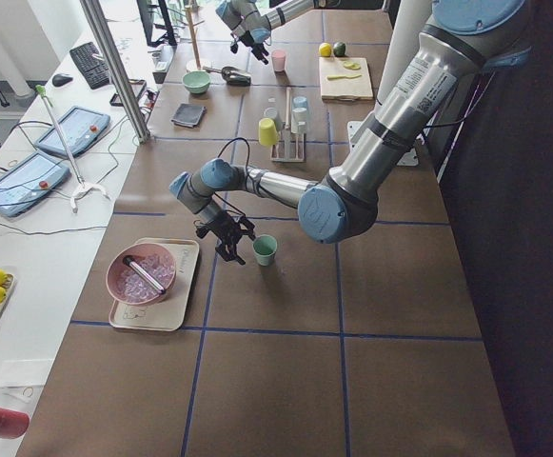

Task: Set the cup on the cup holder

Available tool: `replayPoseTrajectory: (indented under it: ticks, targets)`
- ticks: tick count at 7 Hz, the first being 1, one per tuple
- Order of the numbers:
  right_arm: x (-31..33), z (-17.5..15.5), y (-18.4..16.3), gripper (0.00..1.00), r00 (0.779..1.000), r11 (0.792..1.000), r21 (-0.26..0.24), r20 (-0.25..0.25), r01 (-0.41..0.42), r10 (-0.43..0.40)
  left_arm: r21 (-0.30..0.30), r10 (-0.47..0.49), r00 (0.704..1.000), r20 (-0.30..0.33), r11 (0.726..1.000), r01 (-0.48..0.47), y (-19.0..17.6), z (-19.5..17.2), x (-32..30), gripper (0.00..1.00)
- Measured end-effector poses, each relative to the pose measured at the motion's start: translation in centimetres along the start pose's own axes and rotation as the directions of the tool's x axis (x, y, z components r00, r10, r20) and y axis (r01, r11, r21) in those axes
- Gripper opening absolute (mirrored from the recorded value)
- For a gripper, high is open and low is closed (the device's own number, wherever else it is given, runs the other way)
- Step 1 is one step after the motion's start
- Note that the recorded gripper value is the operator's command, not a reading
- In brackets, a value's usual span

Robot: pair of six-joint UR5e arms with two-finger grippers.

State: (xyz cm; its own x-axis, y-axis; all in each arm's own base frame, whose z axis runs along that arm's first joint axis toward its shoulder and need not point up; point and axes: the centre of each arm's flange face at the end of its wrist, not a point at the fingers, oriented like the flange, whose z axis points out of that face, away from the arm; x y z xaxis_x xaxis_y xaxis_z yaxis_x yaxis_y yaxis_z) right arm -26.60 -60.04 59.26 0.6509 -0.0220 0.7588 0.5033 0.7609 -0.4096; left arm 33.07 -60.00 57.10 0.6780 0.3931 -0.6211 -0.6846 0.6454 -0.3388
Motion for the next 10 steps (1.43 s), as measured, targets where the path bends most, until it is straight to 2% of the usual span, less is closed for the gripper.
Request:
replayPoseTrajectory:
  ticks: [3, 7, 8, 9, 10]
  targets:
    - [-0.5, 2.4, 0.0, 1.0, 1.0, 0.999, -0.047, -0.017, -0.004, 0.004, -0.048, -0.033, 0.999, -0.026, 0.998, 0.032, 0.0, 0.9, 0.0, 1.0]
    - [-0.3, 4.1, 0.3, 1.0, 0.999, 0.997, -0.079, -0.031, 0.012, -0.015, -0.104, -0.076, 0.995, -0.061, 0.992, 0.069, -0.2, 3.0, -0.8, 1.0]
    - [-0.2, 4.6, 0.4, 0.69, 0.999, 0.996, -0.086, -0.033, 0.015, -0.018, -0.11, -0.078, 0.995, -0.068, 0.991, 0.071, -0.3, 3.4, -0.9, 1.0]
    - [-0.1, 5.0, 0.4, 0.03, 0.999, 0.995, -0.093, -0.034, 0.018, -0.021, -0.115, -0.081, 0.994, -0.073, 0.991, 0.072, -0.3, 3.7, -0.9, 1.0]
    - [0.1, 5.0, 0.6, 0.0, 0.999, 0.995, -0.099, -0.033, 0.019, -0.022, -0.118, -0.083, 0.994, -0.075, 0.99, 0.074, -0.4, 3.8, -0.8, 1.0]
